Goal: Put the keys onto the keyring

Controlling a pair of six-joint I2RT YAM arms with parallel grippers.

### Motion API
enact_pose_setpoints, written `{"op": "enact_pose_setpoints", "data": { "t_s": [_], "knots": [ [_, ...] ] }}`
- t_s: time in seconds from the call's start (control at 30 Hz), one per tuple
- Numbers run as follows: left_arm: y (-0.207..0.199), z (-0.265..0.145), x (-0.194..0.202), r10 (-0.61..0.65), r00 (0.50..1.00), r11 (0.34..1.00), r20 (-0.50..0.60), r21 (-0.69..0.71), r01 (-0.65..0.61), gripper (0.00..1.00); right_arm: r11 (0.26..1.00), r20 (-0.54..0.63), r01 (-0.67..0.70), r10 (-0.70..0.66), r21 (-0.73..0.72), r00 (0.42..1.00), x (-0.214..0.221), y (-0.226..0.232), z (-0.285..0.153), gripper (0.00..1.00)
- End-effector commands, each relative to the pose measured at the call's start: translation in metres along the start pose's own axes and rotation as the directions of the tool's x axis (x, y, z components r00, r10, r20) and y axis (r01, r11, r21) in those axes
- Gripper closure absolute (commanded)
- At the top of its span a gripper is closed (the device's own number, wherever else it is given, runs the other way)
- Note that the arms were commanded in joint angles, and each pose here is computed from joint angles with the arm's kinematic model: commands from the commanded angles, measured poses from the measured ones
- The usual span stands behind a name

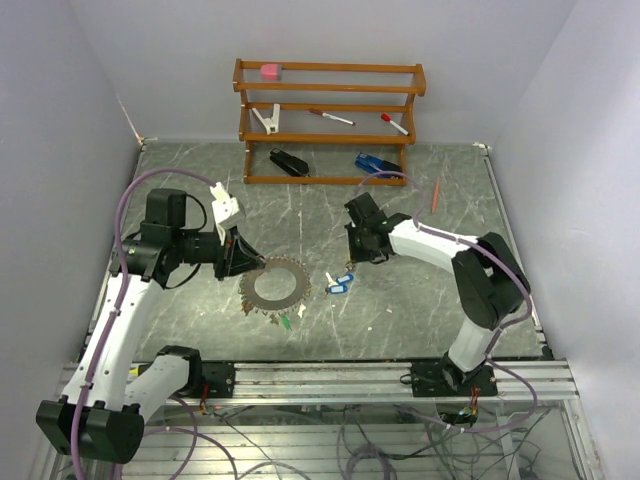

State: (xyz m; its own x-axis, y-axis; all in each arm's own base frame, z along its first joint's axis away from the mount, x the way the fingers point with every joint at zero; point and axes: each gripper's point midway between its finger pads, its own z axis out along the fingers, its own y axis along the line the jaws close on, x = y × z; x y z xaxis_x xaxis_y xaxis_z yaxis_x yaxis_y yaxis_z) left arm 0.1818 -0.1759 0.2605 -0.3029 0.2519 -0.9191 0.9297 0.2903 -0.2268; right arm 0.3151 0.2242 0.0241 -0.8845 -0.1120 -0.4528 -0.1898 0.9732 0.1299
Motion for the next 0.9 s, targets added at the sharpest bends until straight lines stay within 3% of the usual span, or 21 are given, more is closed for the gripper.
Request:
{"op": "enact_pose_setpoints", "data": {
  "t_s": [0.0,0.17,0.3,0.7,0.87],
  "knots": [
    [-0.005,-0.005,-0.016,0.019,1.000,1.000,0.021,0.016,-0.019,0.93,0.999,0.109,0.024,-0.021,-0.029,0.994,-0.030,0.004,-0.044,1.00],
    [-0.007,-0.009,-0.026,0.000,1.000,1.000,0.006,0.022,0.000,0.93,0.991,0.277,0.074,-0.040,-0.111,0.960,-0.064,0.015,-0.118,1.00],
    [0.007,-0.009,-0.028,-0.024,1.000,0.998,0.005,-0.057,0.024,0.93,0.965,0.370,0.106,-0.010,-0.240,0.929,-0.080,0.036,-0.173,1.00],
    [0.044,-0.007,-0.012,-0.007,1.000,0.979,-0.030,-0.204,0.001,0.93,0.841,0.321,0.134,0.048,-0.523,0.946,-0.071,0.113,-0.244,1.00],
    [0.051,-0.006,-0.013,-0.012,0.999,0.976,-0.033,-0.216,0.005,0.93,0.750,0.320,0.178,0.047,-0.637,0.946,-0.062,0.168,-0.267,1.00]
  ]
}}
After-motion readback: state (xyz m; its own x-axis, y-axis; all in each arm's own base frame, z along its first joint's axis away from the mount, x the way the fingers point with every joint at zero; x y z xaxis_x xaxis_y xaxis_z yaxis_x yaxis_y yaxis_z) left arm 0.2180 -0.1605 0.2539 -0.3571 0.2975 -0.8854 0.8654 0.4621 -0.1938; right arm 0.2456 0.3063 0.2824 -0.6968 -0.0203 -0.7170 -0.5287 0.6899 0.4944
